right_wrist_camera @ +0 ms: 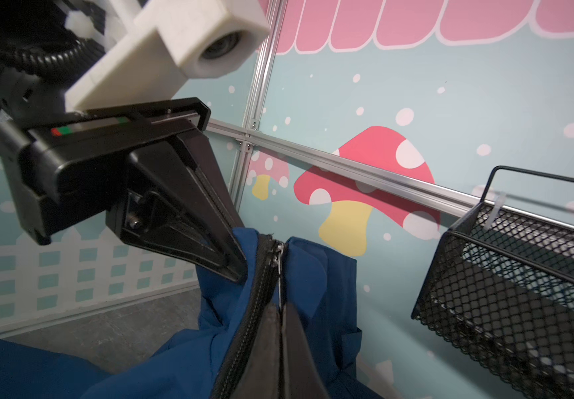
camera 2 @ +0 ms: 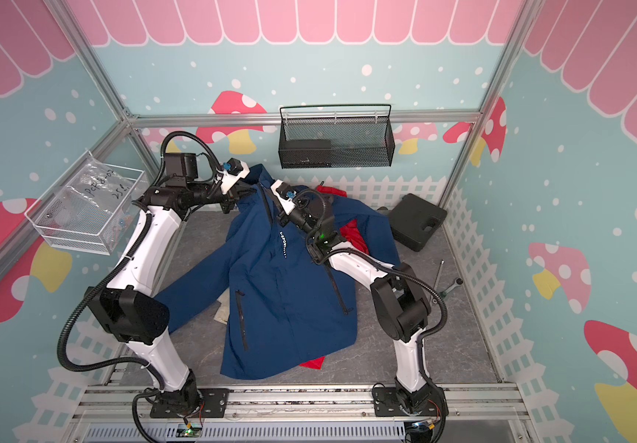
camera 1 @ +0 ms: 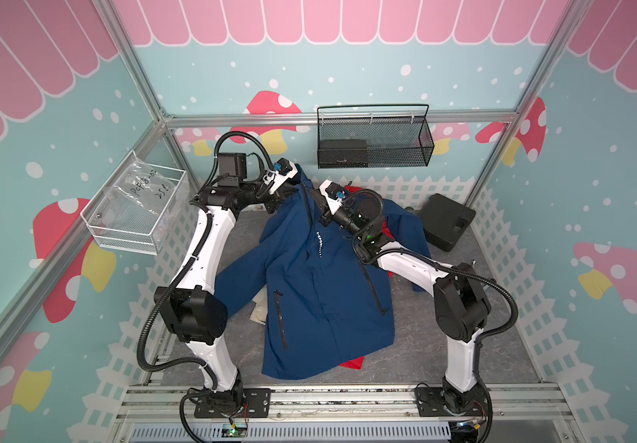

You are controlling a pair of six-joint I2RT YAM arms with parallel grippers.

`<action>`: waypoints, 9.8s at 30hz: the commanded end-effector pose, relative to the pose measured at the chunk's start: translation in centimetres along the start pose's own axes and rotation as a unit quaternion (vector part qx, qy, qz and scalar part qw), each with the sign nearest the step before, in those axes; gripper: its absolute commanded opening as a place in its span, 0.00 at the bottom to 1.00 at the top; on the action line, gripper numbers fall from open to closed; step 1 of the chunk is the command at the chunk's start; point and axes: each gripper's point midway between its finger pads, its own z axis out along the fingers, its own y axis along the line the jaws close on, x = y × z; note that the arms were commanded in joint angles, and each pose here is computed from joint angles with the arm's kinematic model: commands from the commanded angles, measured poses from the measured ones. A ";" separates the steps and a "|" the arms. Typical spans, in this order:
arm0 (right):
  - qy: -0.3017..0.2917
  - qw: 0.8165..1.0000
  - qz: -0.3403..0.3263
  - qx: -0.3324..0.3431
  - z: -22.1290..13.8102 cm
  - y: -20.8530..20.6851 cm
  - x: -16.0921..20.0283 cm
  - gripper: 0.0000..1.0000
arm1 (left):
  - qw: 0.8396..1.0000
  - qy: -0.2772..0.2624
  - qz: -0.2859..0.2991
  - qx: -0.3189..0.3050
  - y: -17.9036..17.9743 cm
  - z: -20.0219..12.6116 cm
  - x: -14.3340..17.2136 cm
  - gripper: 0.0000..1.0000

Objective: Unzip the jacket
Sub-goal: Unzip the zipper on the jacket.

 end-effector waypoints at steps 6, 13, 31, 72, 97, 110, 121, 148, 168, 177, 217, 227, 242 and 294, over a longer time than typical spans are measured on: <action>0.065 0.986 -0.135 0.075 -0.7 -1.0 2.3 0.00 | 0.999 -0.031 0.009 -0.018 1.2 -1.8 -3.1 0.00; 0.096 0.967 -0.206 0.113 -1.4 -0.5 3.1 0.00 | 0.999 -0.029 -0.004 -0.025 1.7 -2.1 -3.7 0.00; 0.132 0.936 -0.313 0.096 -2.6 2.9 4.2 0.00 | 0.995 -0.014 -0.048 -0.085 3.9 -2.8 -4.5 0.00; 0.294 0.890 -0.345 -0.047 -7.5 8.5 8.7 0.00 | 0.972 -0.043 -0.127 -0.193 7.8 -4.4 -6.9 0.00; 0.337 0.885 -0.303 -0.109 -10.1 10.4 10.4 0.00 | 0.964 -0.038 -0.130 -0.229 9.5 -4.6 -6.8 0.00; 0.353 0.880 -0.289 -0.132 -11.7 11.1 10.8 0.00 | 0.963 -0.043 -0.129 -0.233 9.8 -4.6 -7.0 0.00; 0.361 0.874 -0.293 -0.142 -13.5 11.8 10.6 0.00 | 0.962 -0.046 -0.134 -0.235 10.0 -4.4 -6.9 0.00; 0.411 0.847 -0.284 -0.181 -18.6 15.2 11.7 0.00 | 0.963 -0.054 -0.138 -0.226 10.3 -3.7 -6.8 0.00; 0.450 0.818 -0.269 -0.235 -22.1 18.8 13.4 0.00 | 0.963 -0.059 -0.132 -0.228 10.5 -3.4 -7.0 0.00; 0.476 0.800 -0.264 -0.254 -24.1 20.1 14.2 0.00 | 0.962 -0.064 -0.131 -0.232 10.7 -3.6 -7.3 0.00; 0.500 0.763 -0.241 -0.331 -30.5 23.1 14.2 0.00 | 0.950 -0.077 -0.148 -0.262 12.4 -3.5 -7.1 0.00; 0.503 0.758 -0.235 -0.342 -31.7 23.7 14.0 0.00 | 0.948 -0.081 -0.157 -0.266 12.7 -3.4 -7.0 0.00; 0.514 0.745 -0.224 -0.362 -33.8 24.9 14.0 0.00 | 0.939 -0.093 -0.177 -0.281 13.3 -3.7 -7.1 0.00; 0.416 0.887 0.056 -0.193 -22.4 15.7 7.2 0.94 | 0.833 -0.048 -0.377 -0.402 6.5 -9.6 3.7 0.87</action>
